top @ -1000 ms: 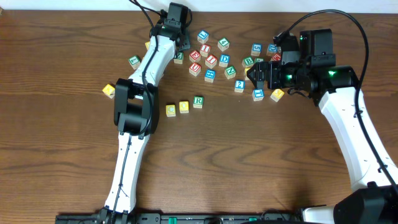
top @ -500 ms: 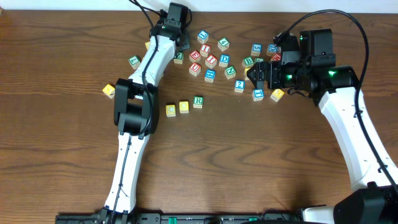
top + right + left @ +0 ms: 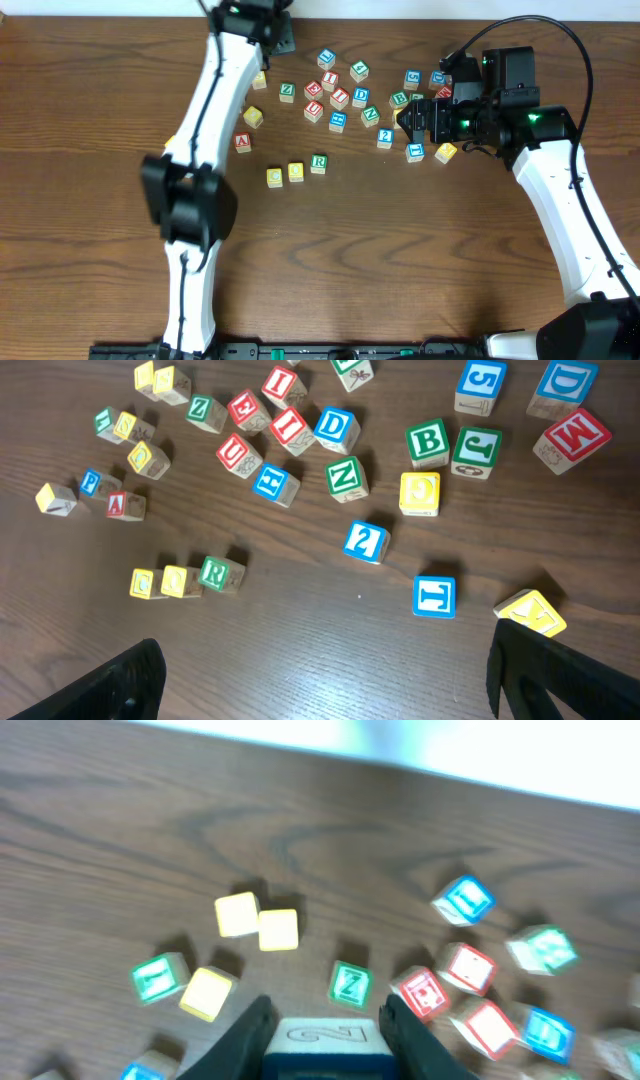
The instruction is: Spell out CORL
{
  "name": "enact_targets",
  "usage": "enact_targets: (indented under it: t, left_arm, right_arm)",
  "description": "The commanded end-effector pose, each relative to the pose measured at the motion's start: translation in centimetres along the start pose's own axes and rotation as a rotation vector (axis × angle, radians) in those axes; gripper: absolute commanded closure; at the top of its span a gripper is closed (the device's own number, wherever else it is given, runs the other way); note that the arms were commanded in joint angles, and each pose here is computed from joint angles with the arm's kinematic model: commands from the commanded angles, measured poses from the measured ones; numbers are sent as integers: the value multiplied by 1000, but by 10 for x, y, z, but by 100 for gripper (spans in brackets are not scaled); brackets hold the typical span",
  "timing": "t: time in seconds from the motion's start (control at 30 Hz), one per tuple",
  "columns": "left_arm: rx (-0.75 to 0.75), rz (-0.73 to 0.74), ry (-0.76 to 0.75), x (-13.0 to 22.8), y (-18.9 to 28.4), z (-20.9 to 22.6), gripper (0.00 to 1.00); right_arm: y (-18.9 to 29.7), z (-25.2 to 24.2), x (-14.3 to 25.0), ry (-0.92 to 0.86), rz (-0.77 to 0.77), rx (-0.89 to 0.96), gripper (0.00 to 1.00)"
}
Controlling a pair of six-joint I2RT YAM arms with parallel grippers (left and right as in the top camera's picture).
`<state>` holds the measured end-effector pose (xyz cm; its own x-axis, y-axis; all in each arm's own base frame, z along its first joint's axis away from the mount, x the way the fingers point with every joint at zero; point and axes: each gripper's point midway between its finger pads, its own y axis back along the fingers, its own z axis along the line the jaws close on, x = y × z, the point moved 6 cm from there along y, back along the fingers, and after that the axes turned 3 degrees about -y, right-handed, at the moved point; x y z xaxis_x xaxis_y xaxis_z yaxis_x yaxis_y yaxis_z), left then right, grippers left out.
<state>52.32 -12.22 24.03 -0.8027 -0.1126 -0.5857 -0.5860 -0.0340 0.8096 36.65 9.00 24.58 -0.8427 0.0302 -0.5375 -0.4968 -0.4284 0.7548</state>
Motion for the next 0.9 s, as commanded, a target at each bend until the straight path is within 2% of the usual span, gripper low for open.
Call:
enact_targets:
  t: [0.0, 0.2, 0.3, 0.5, 0.7, 0.87]
  left_arm:
    - [24, 19, -62, 11, 69, -13, 73]
    - [-6, 238, -166, 73, 93, -43, 73]
    - [-22, 306, -198, 97, 83, -56, 73]
    - [-101, 422, -140, 137, 46, -51, 76]
    - [43, 492, -99, 168, 8, -70, 76]
    - [77, 485, -104, 192, -18, -76, 76]
  right_arm:
    - [1, 2, -4, 12, -7, -3, 1]
    - [1, 2, -4, 11, -7, -3, 1]
    - [1, 2, -4, 12, -7, -3, 1]
    - [1, 2, -4, 12, -7, -3, 1]
    - [1, 2, -4, 12, -7, -3, 1]
    - [1, 2, -4, 11, -7, -3, 1]
